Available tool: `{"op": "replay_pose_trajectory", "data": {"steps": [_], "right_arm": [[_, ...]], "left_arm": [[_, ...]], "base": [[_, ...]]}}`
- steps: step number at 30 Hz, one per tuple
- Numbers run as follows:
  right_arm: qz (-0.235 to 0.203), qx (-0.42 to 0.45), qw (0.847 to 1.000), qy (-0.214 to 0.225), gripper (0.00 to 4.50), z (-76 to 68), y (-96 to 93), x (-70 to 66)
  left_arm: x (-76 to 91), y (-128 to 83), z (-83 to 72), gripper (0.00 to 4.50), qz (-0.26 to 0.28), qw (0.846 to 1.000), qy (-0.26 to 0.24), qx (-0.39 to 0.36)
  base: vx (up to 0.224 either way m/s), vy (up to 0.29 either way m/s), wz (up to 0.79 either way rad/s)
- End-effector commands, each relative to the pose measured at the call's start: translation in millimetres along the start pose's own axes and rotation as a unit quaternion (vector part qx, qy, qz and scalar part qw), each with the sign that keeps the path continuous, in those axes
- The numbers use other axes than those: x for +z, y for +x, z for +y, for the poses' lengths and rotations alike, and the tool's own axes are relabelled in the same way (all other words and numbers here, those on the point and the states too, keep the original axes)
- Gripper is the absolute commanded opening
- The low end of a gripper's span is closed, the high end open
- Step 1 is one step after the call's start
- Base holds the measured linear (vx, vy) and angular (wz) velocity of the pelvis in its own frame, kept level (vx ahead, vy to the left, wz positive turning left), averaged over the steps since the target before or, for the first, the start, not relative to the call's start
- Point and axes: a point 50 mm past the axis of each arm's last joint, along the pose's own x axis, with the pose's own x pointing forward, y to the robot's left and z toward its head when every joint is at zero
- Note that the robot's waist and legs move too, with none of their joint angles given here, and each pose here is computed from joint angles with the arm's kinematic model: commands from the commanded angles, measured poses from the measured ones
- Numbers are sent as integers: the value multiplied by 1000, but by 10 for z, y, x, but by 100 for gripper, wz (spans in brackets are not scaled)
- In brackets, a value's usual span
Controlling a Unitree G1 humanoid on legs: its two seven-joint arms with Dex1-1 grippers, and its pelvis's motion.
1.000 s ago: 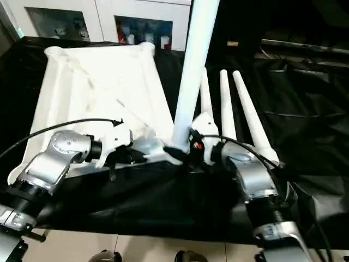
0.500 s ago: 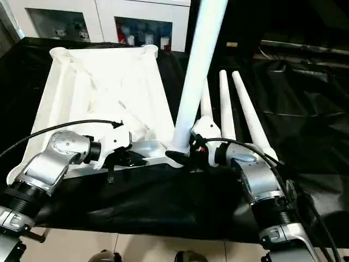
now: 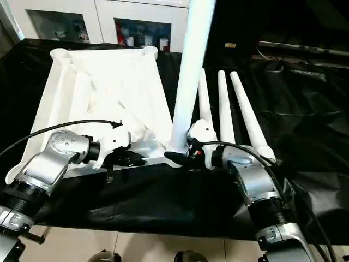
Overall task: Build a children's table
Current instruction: Rotate leg to tighten
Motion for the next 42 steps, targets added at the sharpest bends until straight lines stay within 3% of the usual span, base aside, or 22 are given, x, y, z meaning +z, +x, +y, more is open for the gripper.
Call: {"op": "replay_pose_trajectory", "data": {"steps": [1, 5, 11, 13, 16, 17, 19, 21, 24, 34, 37, 41, 42], "right_arm": [[8, -16, 1000, 1, 277, -45, -14, -15], [4, -26, 1000, 11, 277, -43, 7, -40], [-10, -99, 993, 66, 276, -84, 94, -114], [-7, -167, 980, 112, 276, -117, 178, -194], [28, -266, 943, 196, 276, -70, 458, -340], [28, -266, 943, 196, 276, -70, 458, -340], [43, -288, 928, 233, 276, -8, 639, -335], [41, -282, 926, 249, 276, 44, 766, -280], [42, -270, 929, 252, 276, 116, 935, -180], [36, -272, 927, 256, 276, 96, 1014, -102], [30, -273, 927, 256, 347, 62, 1005, -75], [18, -264, 934, 239, 366, 22, 1001, -6], [12, -254, 942, 220, 381, 14, 1002, 30]], "left_arm": [[123, 1, 17, 0, -17, 999, 27, -9], [120, -6, 25, 0, -17, 1000, 26, -7], [115, 14, 59, 0, -22, 1000, 7, 13], [108, 72, 109, 0, -20, 999, -13, 47], [124, 256, 260, 0, -4, 986, -69, 150], [124, 256, 260, 0, -4, 986, -69, 150], [149, 366, 308, 0, 2, 977, -99, 190], [182, 446, 304, 0, 9, 974, -102, 202], [277, 581, 256, 0, 11, 973, -100, 208], [264, 605, 239, 0, 17, 973, -95, 209], [262, 591, 247, 0, 17, 973, -94, 209], [263, 564, 259, 0, 14, 974, -91, 208], [269, 554, 263, 0, 7, 975, -87, 207]], "base": [[0, 0, 0], [0, 0, 0], [0, 0, 0], [0, 0, 0], [0, 0, 0], [0, 0, 0], [0, 0, 0], [0, 0, 0], [0, 0, 0], [0, 0, 0], [0, 0, 0], [0, 0, 0], [0, 0, 0]]}}
